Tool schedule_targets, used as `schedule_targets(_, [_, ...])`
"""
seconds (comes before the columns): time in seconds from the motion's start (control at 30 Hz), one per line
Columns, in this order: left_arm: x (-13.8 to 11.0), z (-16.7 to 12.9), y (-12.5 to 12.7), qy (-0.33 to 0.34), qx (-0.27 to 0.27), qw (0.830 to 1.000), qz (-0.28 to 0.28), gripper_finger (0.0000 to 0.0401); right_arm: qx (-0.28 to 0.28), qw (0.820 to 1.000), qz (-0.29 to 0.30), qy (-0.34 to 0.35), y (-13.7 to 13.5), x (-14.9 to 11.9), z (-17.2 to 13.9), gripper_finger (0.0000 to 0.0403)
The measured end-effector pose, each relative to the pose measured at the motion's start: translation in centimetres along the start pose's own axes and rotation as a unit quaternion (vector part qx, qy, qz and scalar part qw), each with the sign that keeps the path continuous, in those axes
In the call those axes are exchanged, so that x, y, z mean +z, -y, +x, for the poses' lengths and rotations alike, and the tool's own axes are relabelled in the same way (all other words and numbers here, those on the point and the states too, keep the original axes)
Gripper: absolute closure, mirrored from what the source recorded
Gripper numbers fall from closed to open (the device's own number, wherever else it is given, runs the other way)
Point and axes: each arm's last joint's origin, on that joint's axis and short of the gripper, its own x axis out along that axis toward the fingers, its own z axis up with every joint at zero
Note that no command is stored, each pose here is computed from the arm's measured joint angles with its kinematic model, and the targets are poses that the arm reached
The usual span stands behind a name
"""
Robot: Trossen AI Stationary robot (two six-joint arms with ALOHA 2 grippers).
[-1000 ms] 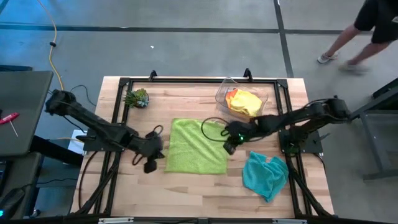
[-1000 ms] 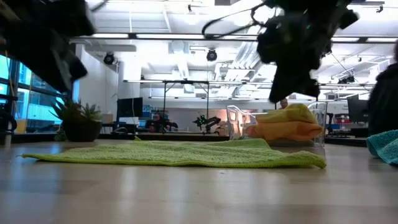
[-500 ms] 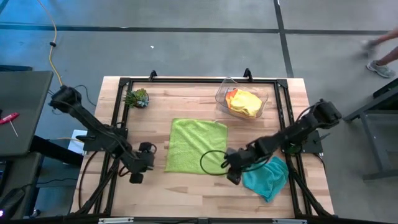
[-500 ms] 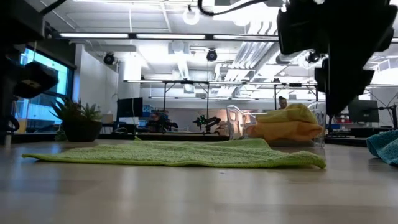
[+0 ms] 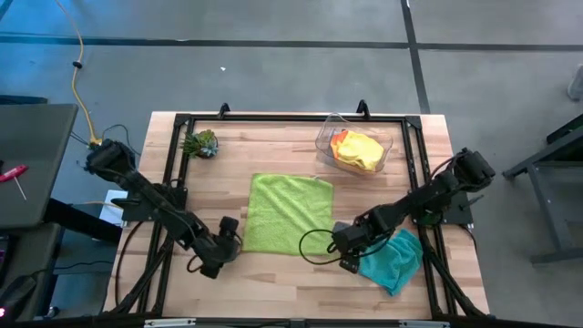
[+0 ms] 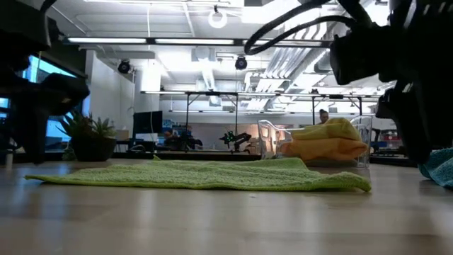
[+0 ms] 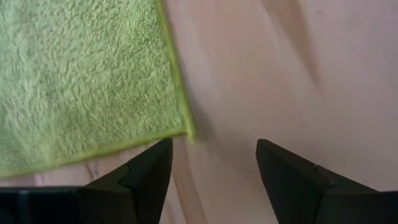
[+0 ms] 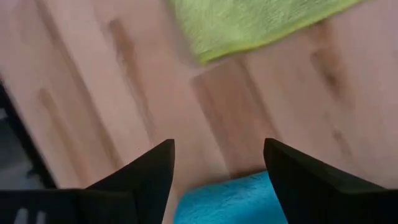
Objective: Fold microfiber towels
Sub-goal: Fold the green microfiber towel
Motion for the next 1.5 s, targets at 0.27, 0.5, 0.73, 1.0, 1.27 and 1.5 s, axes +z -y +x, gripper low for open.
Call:
schedule_targets(0.27, [1.7, 2.1, 0.7, -0.021, 0.042, 0.999, 0.021, 0.0192, 0.017, 0.998, -0.053, 0.013, 0.2, -0.2, -0.1, 0.0163])
schedule_targets(0.5, [1.4, 2.7, 0.8, -0.043, 0.051, 0.998, 0.006, 0.0253, 0.023, 0.997, -0.07, 0.021, 0.1, -0.1, -0.3, 0.0163])
schedule_targets(0.73, [1.1, 2.7, 0.6, -0.052, 0.066, 0.996, 0.026, 0.0276, 0.032, 0.996, -0.077, 0.034, -0.3, 0.0, -0.3, 0.0163])
schedule_targets(1.0, [1.0, 2.1, 0.2, -0.056, 0.086, 0.993, 0.06, 0.0266, 0.037, 0.994, -0.085, 0.05, -0.5, 0.2, -0.3, 0.0163])
schedule_targets(1.27, [0.8, 2.2, 0.2, -0.06, 0.103, 0.991, 0.068, 0.0261, 0.036, 0.995, -0.076, 0.056, -0.4, 0.3, -0.3, 0.0163])
schedule_targets(1.5, [1.1, 2.4, 0.0, -0.039, 0.146, 0.983, 0.107, 0.0261, 0.03, 0.995, -0.072, 0.063, -0.4, 0.4, -0.3, 0.0163])
